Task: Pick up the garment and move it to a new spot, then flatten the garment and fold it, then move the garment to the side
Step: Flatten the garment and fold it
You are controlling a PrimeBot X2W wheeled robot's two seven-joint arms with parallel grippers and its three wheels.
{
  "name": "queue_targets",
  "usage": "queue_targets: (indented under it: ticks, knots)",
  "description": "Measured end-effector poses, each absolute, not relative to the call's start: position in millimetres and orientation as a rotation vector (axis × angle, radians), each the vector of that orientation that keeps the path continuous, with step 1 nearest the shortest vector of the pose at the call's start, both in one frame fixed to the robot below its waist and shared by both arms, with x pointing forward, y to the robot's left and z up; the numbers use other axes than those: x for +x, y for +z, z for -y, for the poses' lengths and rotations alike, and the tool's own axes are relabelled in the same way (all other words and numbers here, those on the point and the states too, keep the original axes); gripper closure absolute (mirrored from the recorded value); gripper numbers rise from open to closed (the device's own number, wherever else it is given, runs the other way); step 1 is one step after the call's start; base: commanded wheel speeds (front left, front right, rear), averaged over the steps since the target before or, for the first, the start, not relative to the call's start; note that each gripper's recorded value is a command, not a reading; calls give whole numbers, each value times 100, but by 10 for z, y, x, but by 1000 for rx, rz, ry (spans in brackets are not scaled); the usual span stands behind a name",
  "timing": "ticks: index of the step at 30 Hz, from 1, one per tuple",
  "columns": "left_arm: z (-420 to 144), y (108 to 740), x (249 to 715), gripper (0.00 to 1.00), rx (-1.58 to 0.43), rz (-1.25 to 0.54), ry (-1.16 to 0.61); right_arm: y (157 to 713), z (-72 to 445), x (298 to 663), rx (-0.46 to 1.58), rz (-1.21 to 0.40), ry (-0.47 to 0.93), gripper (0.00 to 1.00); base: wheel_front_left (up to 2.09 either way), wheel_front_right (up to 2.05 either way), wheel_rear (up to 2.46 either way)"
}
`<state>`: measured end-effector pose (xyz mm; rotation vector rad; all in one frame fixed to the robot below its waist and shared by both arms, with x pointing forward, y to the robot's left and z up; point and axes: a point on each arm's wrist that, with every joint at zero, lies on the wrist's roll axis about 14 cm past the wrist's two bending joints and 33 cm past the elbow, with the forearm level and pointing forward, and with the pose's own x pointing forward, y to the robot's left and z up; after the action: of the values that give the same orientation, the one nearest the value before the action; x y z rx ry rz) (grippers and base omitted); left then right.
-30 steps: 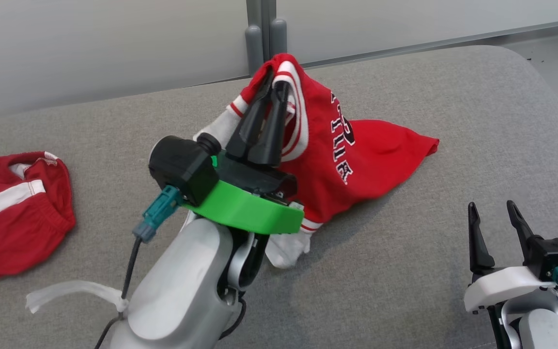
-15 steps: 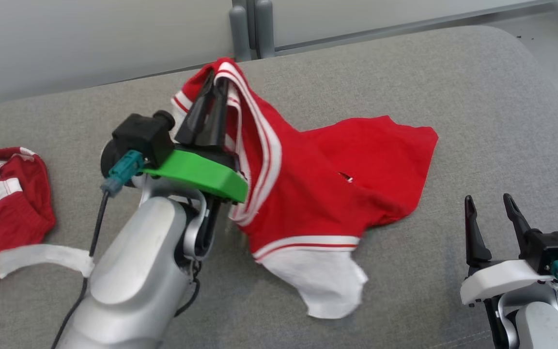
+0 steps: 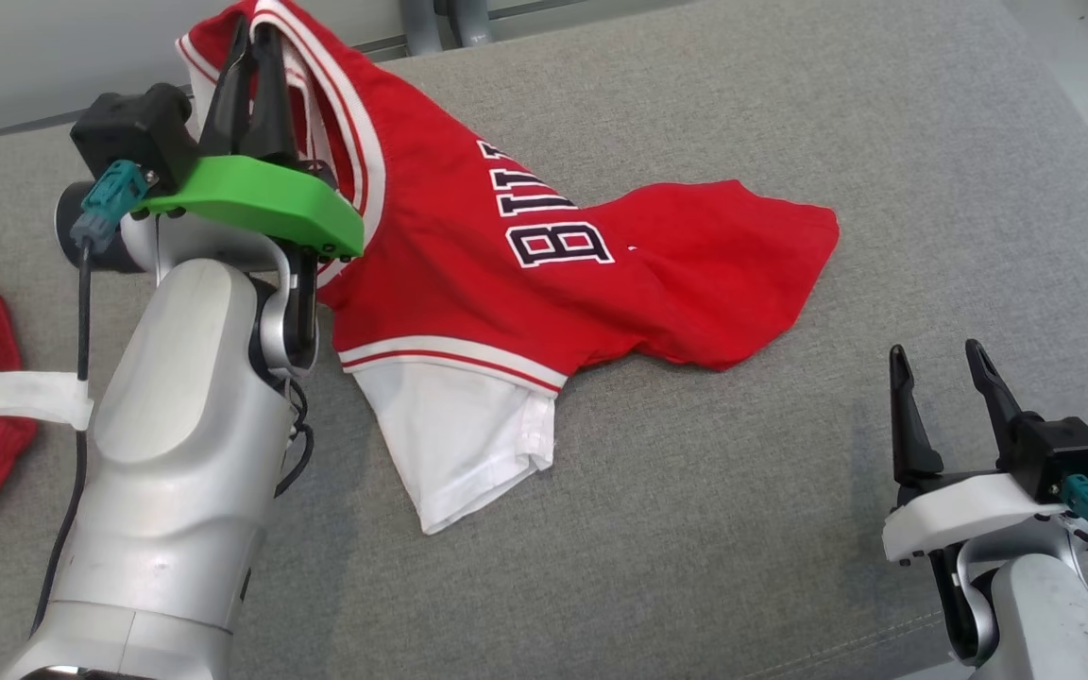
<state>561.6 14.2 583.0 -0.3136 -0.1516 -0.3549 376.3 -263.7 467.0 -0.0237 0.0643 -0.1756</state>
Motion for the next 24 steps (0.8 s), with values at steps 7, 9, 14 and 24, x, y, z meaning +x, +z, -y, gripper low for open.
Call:
queue_targets:
  ticks: [7, 9, 14, 24]
  knots:
    - [-217, 5253, 5649, 0, -307, -9, -304, 4621, 2587, 3796, -17, -78, -160, 0, 0, 0, 0]
    - [-222, 5117, 5618, 0, -310, -52, -302, 4606, 2573, 3807, -16, -82, -156, 0, 0, 0, 0]
    - [-282, 4864, 5504, 0, -309, -129, -301, 4599, 2525, 3840, -10, -81, -142, 0, 0, 0, 0]
    - [-401, 4724, 5148, 0, -386, -160, -319, 4651, 2367, 3924, 3, -59, -97, 0, 0, 0, 0]
